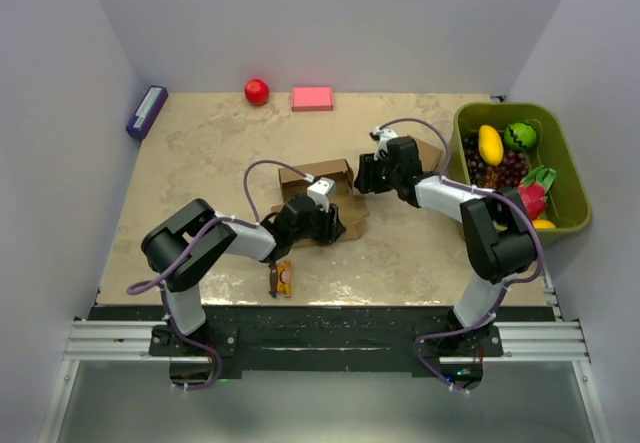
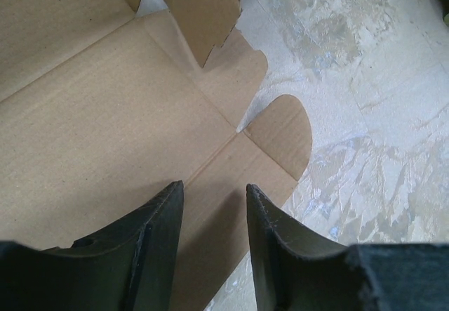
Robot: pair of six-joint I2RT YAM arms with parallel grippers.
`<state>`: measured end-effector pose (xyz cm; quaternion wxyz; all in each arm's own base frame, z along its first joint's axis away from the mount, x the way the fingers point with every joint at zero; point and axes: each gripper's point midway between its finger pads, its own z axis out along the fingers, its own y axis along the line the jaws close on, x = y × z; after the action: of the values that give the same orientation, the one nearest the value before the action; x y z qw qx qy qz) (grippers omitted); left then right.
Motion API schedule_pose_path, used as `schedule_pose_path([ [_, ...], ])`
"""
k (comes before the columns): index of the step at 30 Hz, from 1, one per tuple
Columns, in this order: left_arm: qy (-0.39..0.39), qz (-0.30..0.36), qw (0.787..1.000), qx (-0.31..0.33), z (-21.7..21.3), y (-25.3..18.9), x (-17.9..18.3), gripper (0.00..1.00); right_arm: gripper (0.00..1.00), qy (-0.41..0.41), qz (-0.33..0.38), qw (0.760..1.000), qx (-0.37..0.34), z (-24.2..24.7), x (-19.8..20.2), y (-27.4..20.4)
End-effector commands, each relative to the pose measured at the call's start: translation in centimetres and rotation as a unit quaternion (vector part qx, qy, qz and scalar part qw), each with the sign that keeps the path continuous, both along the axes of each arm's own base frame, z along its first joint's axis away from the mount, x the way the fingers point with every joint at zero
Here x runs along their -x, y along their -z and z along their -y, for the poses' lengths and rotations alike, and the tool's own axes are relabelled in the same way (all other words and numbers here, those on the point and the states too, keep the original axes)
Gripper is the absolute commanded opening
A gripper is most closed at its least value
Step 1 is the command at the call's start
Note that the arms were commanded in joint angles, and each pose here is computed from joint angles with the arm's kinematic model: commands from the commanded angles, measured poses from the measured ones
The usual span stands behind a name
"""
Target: Fold the paper box
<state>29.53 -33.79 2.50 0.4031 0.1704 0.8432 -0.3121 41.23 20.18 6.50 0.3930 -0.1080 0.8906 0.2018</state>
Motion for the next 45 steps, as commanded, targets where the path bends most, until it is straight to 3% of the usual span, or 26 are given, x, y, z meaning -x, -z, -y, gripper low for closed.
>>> schedule_pose_path([
  [1, 0.003, -0.06, 0.996, -0.068, -3.1, 5.0, 2.2, 0.46, 0.54, -0.054, 0.045, 0.997, -0.024, -2.2, -0.3, -2.0],
  [18, 0.022, -0.065, 0.996, -0.055, -3.7, 5.0, 2.5, 0.45, 0.55, -0.102, 0.049, 0.993, -0.022, -2.9, 1.9, -1.0],
  [30, 0.05, -0.071, 0.995, -0.056, -3.5, 5.4, 3.2, 0.43, 0.57, -0.156, 0.085, 0.983, -0.041, -5.5, 1.1, -2.9],
  [45, 0.06, -0.076, 0.993, -0.062, -3.8, 5.9, 3.7, 0.42, 0.55, -0.136, 0.127, 0.982, -0.038, -6.3, -1.5, -3.1],
])
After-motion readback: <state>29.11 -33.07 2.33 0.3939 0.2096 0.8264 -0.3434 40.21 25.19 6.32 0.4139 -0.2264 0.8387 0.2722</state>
